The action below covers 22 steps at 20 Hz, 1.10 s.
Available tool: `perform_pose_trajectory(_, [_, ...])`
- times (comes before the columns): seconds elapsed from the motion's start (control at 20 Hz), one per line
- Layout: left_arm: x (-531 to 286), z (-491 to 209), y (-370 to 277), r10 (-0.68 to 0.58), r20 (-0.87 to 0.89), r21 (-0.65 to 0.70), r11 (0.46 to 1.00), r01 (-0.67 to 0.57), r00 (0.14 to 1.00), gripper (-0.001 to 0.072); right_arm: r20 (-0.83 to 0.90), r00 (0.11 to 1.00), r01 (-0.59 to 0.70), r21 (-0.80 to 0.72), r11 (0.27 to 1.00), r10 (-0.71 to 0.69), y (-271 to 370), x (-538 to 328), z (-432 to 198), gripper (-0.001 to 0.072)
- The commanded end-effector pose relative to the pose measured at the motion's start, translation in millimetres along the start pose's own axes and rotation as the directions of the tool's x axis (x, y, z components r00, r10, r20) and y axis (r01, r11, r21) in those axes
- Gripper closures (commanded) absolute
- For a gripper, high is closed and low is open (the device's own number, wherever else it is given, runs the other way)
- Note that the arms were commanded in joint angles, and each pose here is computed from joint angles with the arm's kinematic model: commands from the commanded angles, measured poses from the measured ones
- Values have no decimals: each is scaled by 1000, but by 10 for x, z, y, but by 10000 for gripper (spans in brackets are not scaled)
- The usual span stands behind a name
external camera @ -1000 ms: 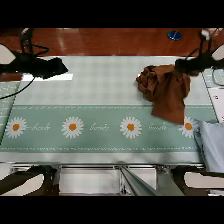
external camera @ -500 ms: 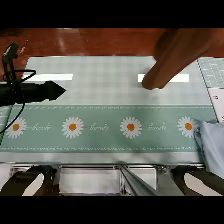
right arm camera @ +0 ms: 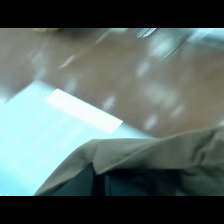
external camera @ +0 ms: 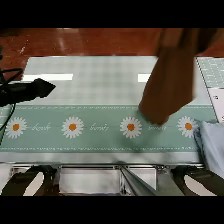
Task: Fold the shirts.
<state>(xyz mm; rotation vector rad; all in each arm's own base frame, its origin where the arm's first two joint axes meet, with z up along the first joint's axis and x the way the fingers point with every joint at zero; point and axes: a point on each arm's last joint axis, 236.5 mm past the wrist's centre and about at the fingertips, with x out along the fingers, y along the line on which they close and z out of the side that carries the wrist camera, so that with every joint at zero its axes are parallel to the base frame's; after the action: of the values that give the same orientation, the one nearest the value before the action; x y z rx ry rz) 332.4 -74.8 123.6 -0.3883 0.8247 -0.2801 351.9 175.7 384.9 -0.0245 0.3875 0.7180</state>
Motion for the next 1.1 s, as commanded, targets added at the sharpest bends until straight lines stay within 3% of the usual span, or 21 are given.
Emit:
perform_pose_trajectory(0.0, [-45, 58, 149, 30, 21, -19, 999, -30, 999, 206, -228, 948, -214, 58, 975, 222, 659, 767, -834, 688])
perform_pose_trajectory(0.25, [-32, 35, 153, 30, 13, -13, 999, -29, 999, 206, -518, 763, -337, 193, 921, 388, 1484, 2019, -2355, 688])
perform_pose_trajectory(0.45, [-15, -97, 152, 25, -46, -13, 1000, -26, 999, 206, -581, 711, -263, 302, 916, 395, 1651, 2685, -3117, 674])
perform_pose_trajectory(0.55, [7, -188, 159, 22, -89, -17, 1000, -23, 996, 206, -557, 693, -249, 411, 877, 458, 1732, 2777, -3188, 300])
perform_pose_trajectory(0.6, [23, -235, 161, 19, -112, -20, 1000, -21, 994, 206, -552, 700, -241, 413, 878, 452, 1633, 2786, -3128, 303])
perform_pose_trajectory(0.75, [50, -533, 170, 4, -250, -32, 999, -12, 968, 206, -534, 769, -135, 401, 906, 351, 695, 2512, -2573, 304])
perform_pose_trajectory(0.9, [102, -975, 288, 10, -380, -36, 999, -26, 925, 206, -602, 797, 198, 345, 918, 55, -830, 1591, -2454, 305])
perform_pose_trajectory(1.05, [332, -1624, 232, -116, -477, -200, 980, 21, 871, 206, -648, 757, 478, 452, 753, -92, -1607, 640, -3130, 306])
